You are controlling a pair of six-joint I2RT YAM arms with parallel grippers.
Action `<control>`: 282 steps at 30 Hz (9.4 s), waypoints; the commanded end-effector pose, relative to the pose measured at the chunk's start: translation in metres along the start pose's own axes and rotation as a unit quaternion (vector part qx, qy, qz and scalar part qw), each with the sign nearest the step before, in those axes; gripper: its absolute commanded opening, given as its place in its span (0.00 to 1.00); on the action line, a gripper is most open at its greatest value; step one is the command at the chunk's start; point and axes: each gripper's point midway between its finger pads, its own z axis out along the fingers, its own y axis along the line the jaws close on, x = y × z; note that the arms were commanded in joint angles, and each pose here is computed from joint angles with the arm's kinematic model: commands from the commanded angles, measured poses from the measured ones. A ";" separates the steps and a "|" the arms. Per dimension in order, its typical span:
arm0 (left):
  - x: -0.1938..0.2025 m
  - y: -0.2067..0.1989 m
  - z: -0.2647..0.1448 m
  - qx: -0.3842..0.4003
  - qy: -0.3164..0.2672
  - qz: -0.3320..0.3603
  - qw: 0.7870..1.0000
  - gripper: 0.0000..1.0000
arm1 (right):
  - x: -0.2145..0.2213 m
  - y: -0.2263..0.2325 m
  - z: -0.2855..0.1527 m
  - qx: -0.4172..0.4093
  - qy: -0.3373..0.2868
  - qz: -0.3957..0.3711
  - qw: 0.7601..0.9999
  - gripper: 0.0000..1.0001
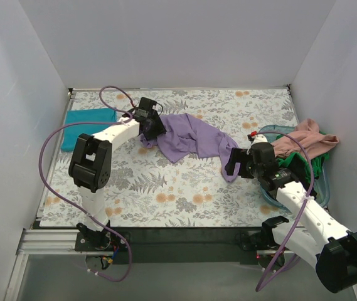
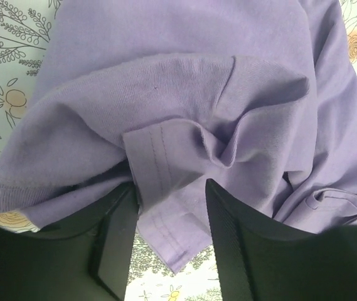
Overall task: Fold and stack the t-shirts
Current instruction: Flatten the tshirt out
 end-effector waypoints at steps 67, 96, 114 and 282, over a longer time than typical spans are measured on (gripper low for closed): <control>-0.046 -0.020 -0.018 -0.032 -0.067 0.029 0.997 0.55 | 0.006 0.002 0.010 -0.012 0.002 -0.009 1.000 0.98; -0.023 -0.017 -0.124 0.038 -0.101 0.015 0.994 0.00 | 0.041 0.003 0.019 0.032 0.062 -0.047 0.996 0.97; 0.030 0.047 -0.211 0.067 -0.127 -0.064 0.988 0.00 | 0.060 -0.003 0.072 0.095 0.105 -0.075 0.987 0.69; 0.111 0.198 -0.150 -0.205 -0.007 -0.251 0.946 0.98 | 0.075 0.058 0.004 0.044 0.052 -0.005 0.998 0.98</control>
